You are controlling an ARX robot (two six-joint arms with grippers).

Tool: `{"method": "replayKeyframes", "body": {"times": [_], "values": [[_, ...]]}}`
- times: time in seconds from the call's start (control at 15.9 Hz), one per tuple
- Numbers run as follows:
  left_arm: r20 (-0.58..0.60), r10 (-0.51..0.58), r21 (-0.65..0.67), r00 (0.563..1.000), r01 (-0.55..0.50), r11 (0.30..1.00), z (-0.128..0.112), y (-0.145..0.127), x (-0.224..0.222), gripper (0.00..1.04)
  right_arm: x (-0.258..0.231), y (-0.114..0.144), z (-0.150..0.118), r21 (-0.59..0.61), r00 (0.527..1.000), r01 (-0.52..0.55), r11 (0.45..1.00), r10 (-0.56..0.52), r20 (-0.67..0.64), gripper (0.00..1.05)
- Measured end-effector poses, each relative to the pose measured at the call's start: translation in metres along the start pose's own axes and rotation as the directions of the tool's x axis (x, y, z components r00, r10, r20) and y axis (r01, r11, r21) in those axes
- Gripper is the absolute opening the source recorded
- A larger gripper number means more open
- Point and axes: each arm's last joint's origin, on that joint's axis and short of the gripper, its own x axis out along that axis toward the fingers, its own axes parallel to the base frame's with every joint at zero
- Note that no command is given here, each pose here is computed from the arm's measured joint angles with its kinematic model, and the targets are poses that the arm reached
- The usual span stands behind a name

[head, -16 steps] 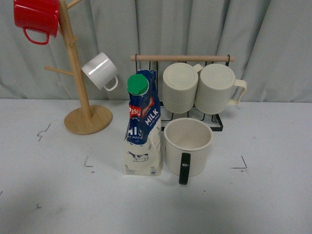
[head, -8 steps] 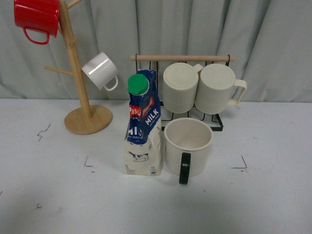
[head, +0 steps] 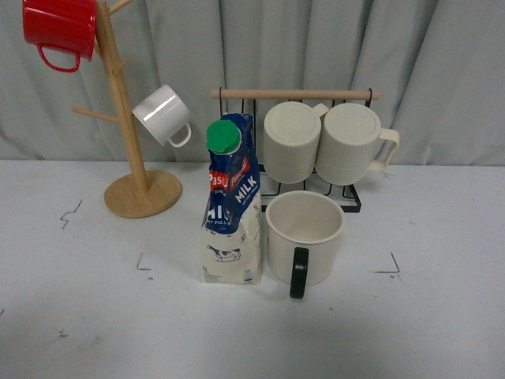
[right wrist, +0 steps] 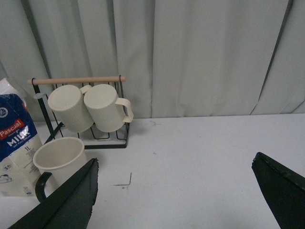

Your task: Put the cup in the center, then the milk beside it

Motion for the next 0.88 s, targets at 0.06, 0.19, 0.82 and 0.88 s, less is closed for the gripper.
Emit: {"method": "replayKeyframes", "body": {"times": [0.06,0.19,0.82,0.88], "values": [[0.0,0.0,0.0,1.0,0.0,1.0,0.0,0.0,0.0,0.98,0.0,0.0,0.0,0.0,1.0,0.0,1.0,0.0,0.0,0.98],[0.0,0.0,0.0,1.0,0.0,1.0,0.0,0.0,0.0,0.98,0.0,0.0,0.0,0.0,1.0,0.0,1.0,0.0,0.0,0.98],[0.0,0.0,0.0,1.0,0.0,1.0,0.0,0.0,0.0,0.98,0.0,0.0,0.0,0.0,1.0,0.0,1.0,0.0,0.0,0.98],[0.0,0.0,0.0,1.0,0.0,1.0,0.0,0.0,0.0,0.98,0.0,0.0,0.0,0.0,1.0,0.0,1.0,0.0,0.0,0.98]]}}
